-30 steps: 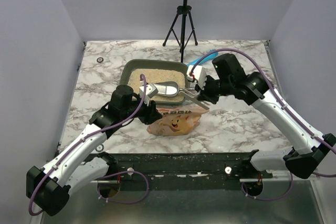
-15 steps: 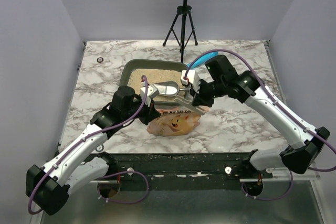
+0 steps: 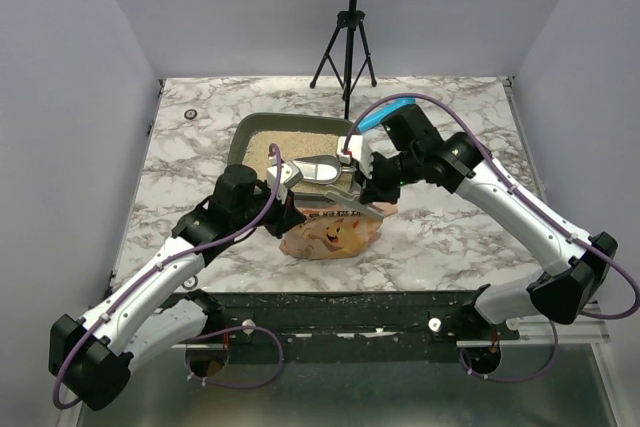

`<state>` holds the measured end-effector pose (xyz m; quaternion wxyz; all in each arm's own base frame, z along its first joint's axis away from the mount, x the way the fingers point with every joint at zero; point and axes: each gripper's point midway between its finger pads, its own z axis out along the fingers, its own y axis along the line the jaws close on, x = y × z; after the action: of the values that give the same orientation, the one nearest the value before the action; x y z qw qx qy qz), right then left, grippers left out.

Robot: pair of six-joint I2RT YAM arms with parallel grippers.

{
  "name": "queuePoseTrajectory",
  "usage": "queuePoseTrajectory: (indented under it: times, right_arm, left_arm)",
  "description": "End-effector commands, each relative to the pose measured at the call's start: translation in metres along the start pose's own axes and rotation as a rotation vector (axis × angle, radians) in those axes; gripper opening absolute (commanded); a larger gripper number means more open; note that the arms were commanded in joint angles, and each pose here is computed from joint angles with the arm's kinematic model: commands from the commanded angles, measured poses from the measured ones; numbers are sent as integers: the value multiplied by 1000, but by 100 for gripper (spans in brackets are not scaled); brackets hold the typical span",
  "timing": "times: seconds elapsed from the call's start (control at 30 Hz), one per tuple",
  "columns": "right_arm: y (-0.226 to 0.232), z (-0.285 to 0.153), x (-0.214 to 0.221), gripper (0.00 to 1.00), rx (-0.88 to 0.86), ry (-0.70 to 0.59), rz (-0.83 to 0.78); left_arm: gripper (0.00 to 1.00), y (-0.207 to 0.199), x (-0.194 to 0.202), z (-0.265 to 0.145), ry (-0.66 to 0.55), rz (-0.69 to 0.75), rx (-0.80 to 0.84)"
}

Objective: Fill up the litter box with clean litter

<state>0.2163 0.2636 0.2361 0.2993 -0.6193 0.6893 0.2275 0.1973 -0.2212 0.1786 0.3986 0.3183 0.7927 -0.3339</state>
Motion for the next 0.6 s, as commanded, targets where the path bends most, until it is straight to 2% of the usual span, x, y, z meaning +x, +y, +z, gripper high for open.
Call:
queuePoseTrajectory:
  times: [0.0,0.13,0.57]
  right_arm:
    - [-1,8,-8,0,-16,-41,-53]
    - [3,15,-2,1,-46,-30,-57]
    - [5,19,46,0,-13,155,-58]
  left_arm:
    - [7,4,4,-1,4,0,-26]
    - [7,4,3,-2,1,2,-29]
    - [7,15,-2,-7,-18,-12,-109]
